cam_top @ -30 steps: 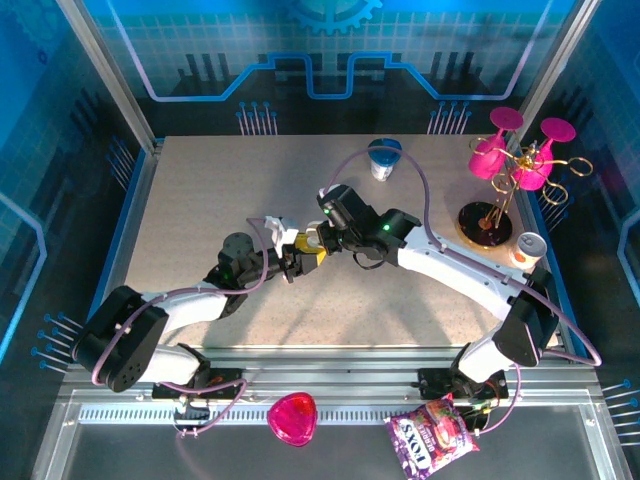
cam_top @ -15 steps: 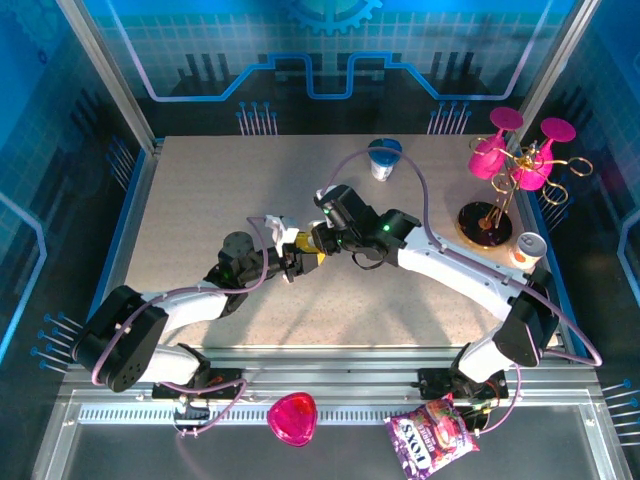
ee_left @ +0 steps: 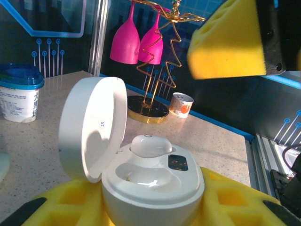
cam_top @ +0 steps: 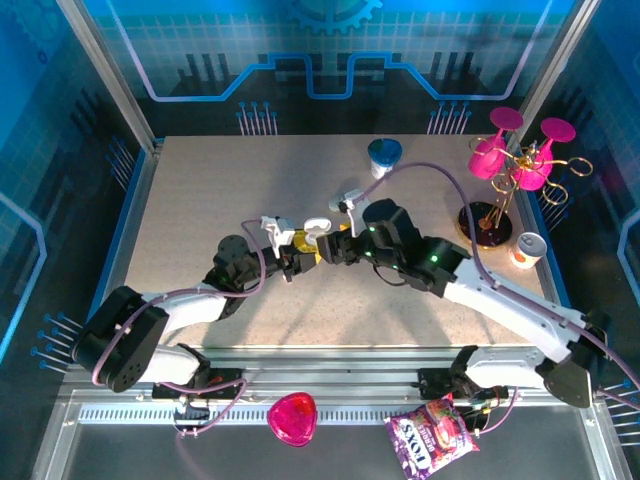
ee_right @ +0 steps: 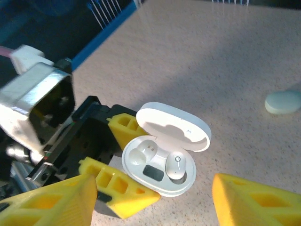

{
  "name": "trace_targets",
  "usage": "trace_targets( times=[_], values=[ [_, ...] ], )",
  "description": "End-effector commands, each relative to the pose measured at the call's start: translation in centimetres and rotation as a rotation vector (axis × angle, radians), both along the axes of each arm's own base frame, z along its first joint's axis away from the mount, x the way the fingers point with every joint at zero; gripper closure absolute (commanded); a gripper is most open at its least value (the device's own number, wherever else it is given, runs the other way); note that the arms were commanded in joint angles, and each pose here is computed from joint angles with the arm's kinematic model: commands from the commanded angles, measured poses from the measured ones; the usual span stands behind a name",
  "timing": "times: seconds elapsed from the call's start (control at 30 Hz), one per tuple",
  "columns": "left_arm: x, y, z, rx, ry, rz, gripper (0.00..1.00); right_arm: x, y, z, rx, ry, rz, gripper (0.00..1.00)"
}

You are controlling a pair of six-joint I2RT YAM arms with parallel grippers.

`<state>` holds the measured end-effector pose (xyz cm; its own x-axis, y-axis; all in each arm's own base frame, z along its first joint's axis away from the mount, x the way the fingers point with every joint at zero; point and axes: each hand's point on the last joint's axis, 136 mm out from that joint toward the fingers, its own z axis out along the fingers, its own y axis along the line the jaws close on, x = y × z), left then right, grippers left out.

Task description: Insert wireless bluetooth earbuds into charging case

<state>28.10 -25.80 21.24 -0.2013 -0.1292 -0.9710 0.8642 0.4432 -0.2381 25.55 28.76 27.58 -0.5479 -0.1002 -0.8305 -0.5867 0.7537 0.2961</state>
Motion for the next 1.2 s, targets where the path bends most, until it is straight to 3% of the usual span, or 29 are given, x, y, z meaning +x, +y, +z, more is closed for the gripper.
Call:
trace_targets(
  times=[0.0, 0.17, 0.33, 0.7, 0.93, 1.17],
  values=[
    [-0.2, 1.1, 3.0, -0.045, -0.120, 0.045, 0.76, 0.6, -1.0, 2.2, 0.154, -0.061, -0.030, 0.33],
    [-0.5, 2.0, 5.3, -0.059, -0.175, 0.090, 0.75, 2.4, -4.0, -1.7, 0.244, 0.044, -0.163, 0.34],
    [-1.8, 2.3, 7.2, -0.066, -0.215, 0.065, 0.75, 3.8, -4.4, -6.2, 0.200, 0.158, -0.193, 0.36],
    [-5.1, 2.5, 10.6, -0.105, -0.293, -0.023, 0.74, 4.8, 5.0, -13.7, 0.055, 0.441, 0.129, 0.43],
    [-6.6, 2.1, 10.5, -0.084, -0.278, -0.098, 0.74, 5.4, 10.5, -18.4, -0.058, 0.517, 0.229, 0.45],
    [-7.0, 2.1, 10.1, -0.061, -0.270, -0.108, 0.74, 5.6, 12.7, -21.6, -0.096, 0.570, 0.273, 0.47]
  ],
)
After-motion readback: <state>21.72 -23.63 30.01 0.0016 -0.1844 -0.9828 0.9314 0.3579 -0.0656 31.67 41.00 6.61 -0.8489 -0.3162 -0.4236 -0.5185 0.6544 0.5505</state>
